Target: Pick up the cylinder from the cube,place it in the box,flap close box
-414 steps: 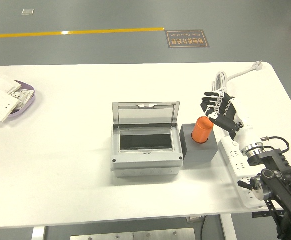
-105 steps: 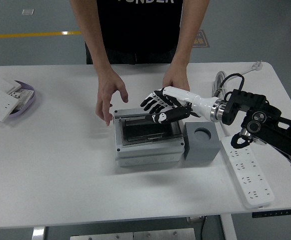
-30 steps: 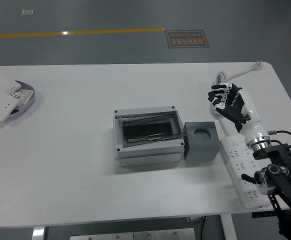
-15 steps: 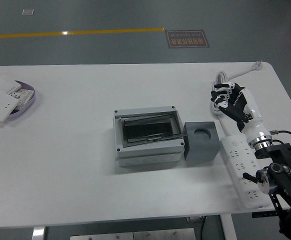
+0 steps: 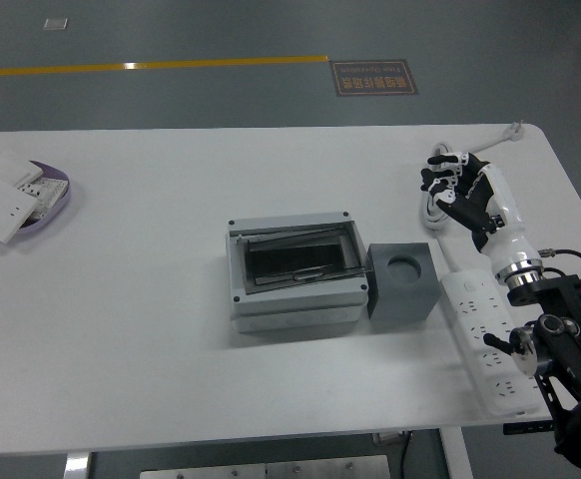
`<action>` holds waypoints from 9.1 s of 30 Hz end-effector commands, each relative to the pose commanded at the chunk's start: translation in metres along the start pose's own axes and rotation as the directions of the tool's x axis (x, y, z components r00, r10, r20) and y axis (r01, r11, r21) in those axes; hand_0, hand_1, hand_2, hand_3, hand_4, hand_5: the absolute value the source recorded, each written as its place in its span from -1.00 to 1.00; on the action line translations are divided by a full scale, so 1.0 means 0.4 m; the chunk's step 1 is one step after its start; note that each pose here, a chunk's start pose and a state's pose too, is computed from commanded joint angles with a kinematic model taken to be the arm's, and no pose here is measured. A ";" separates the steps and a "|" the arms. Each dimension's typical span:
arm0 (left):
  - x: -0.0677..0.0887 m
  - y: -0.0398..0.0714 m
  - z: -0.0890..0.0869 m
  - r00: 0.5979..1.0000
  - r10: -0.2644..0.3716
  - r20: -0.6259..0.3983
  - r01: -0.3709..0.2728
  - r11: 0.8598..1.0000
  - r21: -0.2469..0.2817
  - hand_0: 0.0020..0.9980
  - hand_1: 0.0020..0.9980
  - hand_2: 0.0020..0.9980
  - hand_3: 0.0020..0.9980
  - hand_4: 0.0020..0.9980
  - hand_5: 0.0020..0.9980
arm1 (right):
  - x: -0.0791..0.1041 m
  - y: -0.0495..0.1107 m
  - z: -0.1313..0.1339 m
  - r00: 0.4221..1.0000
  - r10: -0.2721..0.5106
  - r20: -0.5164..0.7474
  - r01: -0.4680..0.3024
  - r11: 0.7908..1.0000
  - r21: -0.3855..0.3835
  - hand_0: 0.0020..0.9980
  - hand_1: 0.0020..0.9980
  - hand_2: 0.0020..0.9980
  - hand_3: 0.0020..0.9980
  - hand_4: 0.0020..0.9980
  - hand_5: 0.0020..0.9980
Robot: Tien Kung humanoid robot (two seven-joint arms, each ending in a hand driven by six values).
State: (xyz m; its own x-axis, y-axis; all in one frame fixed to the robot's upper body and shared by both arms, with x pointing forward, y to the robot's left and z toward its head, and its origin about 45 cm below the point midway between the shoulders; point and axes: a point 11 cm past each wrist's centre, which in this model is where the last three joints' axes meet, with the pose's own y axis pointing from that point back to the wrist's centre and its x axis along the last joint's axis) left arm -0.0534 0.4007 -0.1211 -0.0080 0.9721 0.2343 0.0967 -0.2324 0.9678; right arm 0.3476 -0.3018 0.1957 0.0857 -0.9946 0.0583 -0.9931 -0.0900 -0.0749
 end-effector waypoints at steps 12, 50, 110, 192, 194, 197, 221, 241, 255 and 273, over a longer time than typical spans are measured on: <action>0.012 0.001 0.015 1.000 0.007 0.007 -0.007 1.000 -0.012 0.19 0.29 0.23 0.33 0.38 -0.77 | 0.077 -0.128 -0.021 1.000 0.029 -0.008 -0.029 0.999 -0.014 0.01 -0.21 -0.23 -0.11 0.36 -0.69; 0.037 0.004 0.029 1.000 0.022 0.017 -0.022 1.000 -0.015 0.19 0.29 0.23 0.34 0.39 -0.76 | 0.021 -0.291 -0.063 0.986 -0.093 -0.142 0.084 0.994 -0.064 0.04 -0.17 -0.24 -0.12 0.36 -0.79; 0.020 0.002 0.017 1.000 0.011 0.004 -0.011 1.000 -0.014 0.19 0.29 0.23 0.34 0.40 -0.75 | 0.015 0.062 0.035 0.993 0.046 0.110 -0.042 0.998 -0.044 0.04 -0.16 -0.20 -0.06 0.44 -0.83; 0.012 0.002 0.017 1.000 0.004 -0.005 -0.004 1.000 -0.007 0.19 0.29 0.23 0.33 0.39 -0.76 | 0.011 0.031 0.025 0.999 -0.006 0.039 0.008 0.999 -0.048 -0.01 -0.08 0.08 0.21 0.34 -0.76; 0.014 0.002 0.016 1.000 0.005 -0.005 -0.005 1.000 -0.007 0.19 0.29 0.23 0.33 0.39 -0.76 | 0.012 0.031 0.025 0.999 -0.004 0.039 0.006 0.999 -0.048 -0.06 -0.09 0.08 0.21 0.39 -0.71; 0.016 0.002 0.014 1.000 0.006 -0.003 -0.006 1.000 -0.003 0.19 0.29 0.23 0.33 0.39 -0.76 | 0.013 0.031 0.027 0.999 -0.002 0.039 0.004 0.999 -0.049 -0.06 -0.09 0.08 0.21 0.39 -0.71; 0.026 0.002 0.010 1.000 0.012 -0.004 -0.012 1.000 -0.003 0.19 0.30 0.23 0.32 0.39 -0.75 | 0.035 0.037 0.036 0.997 0.040 0.073 -0.036 0.998 -0.053 -0.06 -0.11 0.05 0.20 0.44 -0.64; 0.016 0.001 0.001 1.000 0.006 -0.010 -0.006 1.000 0.005 0.20 0.29 0.23 0.32 0.39 -0.75 | -0.015 0.009 0.030 0.996 -0.032 0.087 0.036 0.998 -0.050 -0.06 -0.10 0.04 0.18 0.43 -0.63; 0.017 0.001 0.003 1.000 0.006 -0.009 -0.006 1.000 0.003 0.20 0.29 0.23 0.32 0.39 -0.75 | -0.059 -0.040 -0.014 0.994 -0.097 0.054 0.098 0.995 -0.016 -0.07 -0.11 0.04 0.17 0.41 -0.65; 0.012 0.002 0.019 1.000 0.003 -0.005 -0.003 1.000 -0.009 0.19 0.29 0.23 0.32 0.39 -0.75 | -0.033 -0.045 -0.029 0.997 -0.054 0.051 0.054 0.999 0.002 -0.07 -0.10 0.03 0.13 0.41 -0.66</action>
State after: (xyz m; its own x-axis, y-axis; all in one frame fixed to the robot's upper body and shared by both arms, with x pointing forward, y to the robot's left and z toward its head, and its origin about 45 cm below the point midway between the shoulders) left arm -0.0457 0.4055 -0.1199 -0.0124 0.9713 0.2374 0.0873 -0.2355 0.9679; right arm 0.3635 -0.2866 0.2080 0.1434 -0.9896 0.0119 -0.9869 -0.1439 -0.0732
